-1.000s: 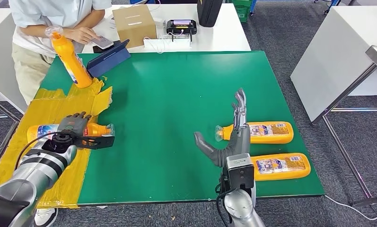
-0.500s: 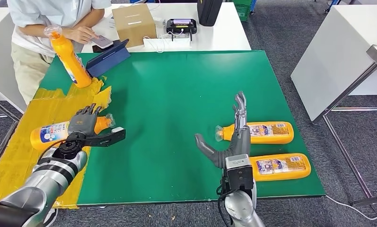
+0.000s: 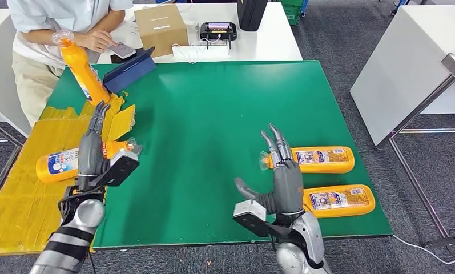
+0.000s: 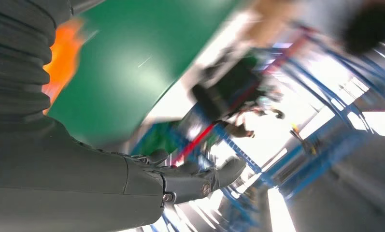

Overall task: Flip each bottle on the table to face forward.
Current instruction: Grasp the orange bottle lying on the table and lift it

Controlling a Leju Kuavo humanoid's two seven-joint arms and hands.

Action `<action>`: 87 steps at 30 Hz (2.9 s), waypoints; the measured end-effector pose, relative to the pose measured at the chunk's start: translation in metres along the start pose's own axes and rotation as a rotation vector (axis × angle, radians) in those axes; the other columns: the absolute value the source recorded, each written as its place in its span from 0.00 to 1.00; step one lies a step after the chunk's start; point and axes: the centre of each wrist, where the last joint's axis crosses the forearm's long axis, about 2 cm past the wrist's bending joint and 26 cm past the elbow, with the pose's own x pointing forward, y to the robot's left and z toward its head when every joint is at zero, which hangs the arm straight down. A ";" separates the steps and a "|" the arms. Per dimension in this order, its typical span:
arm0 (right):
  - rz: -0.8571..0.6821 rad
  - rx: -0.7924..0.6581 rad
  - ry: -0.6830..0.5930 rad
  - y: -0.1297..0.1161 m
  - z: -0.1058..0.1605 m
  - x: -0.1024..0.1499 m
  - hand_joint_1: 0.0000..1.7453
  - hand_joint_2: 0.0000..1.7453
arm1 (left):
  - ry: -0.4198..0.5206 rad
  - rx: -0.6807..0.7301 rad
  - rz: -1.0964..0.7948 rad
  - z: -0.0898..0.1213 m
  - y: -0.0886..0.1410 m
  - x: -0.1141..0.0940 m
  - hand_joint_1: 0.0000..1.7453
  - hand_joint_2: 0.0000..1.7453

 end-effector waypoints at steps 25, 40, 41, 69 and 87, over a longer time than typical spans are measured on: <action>0.669 0.421 0.335 -0.095 -0.017 -0.184 0.00 1.00 | -0.073 -0.244 0.638 0.053 -0.002 0.060 0.00 1.00; 0.805 0.469 0.447 -0.105 -0.023 -0.226 0.00 1.00 | -0.075 -0.300 0.684 0.057 -0.020 0.074 0.00 1.00; 0.806 0.470 0.447 -0.105 -0.023 -0.226 0.00 1.00 | -0.075 -0.300 0.684 0.057 -0.020 0.074 0.00 1.00; 0.912 0.798 0.526 -0.088 -0.064 -0.238 1.00 1.00 | -0.173 -0.291 0.686 0.035 -0.028 0.093 0.00 1.00; 0.723 0.446 0.458 -0.062 -0.056 -0.222 1.00 1.00 | -0.172 -0.282 0.713 0.036 -0.026 0.098 0.00 1.00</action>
